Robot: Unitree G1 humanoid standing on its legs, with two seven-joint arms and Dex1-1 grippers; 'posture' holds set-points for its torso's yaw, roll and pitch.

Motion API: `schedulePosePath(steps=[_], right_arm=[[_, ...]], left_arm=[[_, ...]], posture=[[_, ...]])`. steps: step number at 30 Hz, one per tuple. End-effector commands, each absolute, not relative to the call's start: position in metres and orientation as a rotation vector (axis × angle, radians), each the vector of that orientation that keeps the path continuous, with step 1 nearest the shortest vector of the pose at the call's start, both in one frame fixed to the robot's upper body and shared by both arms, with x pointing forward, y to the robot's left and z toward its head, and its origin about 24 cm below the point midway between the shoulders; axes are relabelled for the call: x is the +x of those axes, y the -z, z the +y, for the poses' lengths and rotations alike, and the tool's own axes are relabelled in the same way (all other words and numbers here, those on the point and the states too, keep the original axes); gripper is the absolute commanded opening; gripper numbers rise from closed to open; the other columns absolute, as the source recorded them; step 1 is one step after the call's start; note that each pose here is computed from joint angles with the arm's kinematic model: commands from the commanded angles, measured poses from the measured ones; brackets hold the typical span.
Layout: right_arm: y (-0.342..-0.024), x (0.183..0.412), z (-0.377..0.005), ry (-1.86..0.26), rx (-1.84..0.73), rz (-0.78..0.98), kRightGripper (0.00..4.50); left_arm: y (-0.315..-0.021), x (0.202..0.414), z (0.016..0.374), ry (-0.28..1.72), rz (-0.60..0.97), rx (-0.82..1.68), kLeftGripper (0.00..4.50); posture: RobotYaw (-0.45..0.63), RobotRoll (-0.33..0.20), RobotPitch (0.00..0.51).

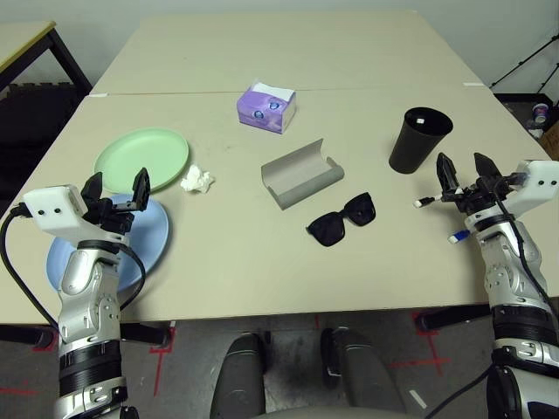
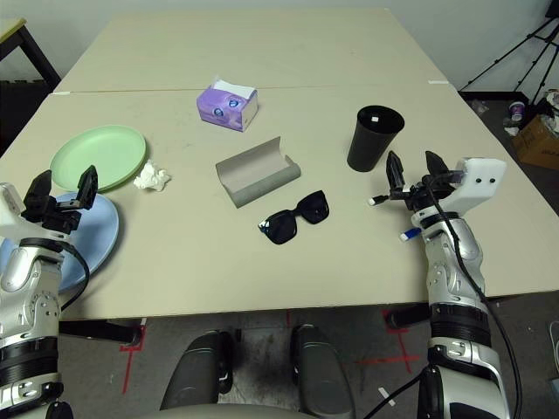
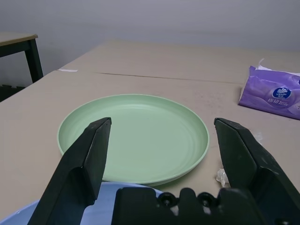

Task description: Organize and tidy the items on the table.

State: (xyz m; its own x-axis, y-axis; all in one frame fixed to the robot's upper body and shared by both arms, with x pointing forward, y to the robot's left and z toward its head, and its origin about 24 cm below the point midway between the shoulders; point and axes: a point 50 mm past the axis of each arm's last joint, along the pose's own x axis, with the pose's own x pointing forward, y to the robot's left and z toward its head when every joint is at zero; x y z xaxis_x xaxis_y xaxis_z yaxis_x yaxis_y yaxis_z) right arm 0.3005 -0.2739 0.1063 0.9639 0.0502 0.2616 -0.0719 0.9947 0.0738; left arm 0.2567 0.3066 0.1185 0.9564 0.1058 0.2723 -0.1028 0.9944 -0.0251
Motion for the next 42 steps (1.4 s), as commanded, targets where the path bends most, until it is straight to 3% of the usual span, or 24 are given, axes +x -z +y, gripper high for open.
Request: schedulePosePath(steps=[1, 17, 28, 42], right_arm=[[-0.105, 0.299, -0.274, -0.066, 0.077, -0.254, 4.5], [-0.106, 0.297, -0.278, -0.08, 0.053, -0.239, 4.5], [-0.108, 0.294, -0.268, -0.264, 0.042, -0.235, 4.5], [-0.114, 0.29, -0.227, -0.954, -0.161, -0.176, 4.5]], left_arm=[[-0.114, 0.254, 0.306, -0.11, -0.26, -0.019, 4.47], [-0.116, 0.258, 0.306, -0.104, -0.262, -0.021, 4.47], [-0.115, 0.253, 0.307, -0.104, -0.251, -0.009, 4.47], [-0.117, 0.255, 0.305, -0.057, -0.235, 0.018, 4.47]], posture=[[-0.01, 0.0, 0.096], [0.0, 0.0, 0.093], [0.01, 0.0, 0.095], [0.03, 0.0, 0.094]])
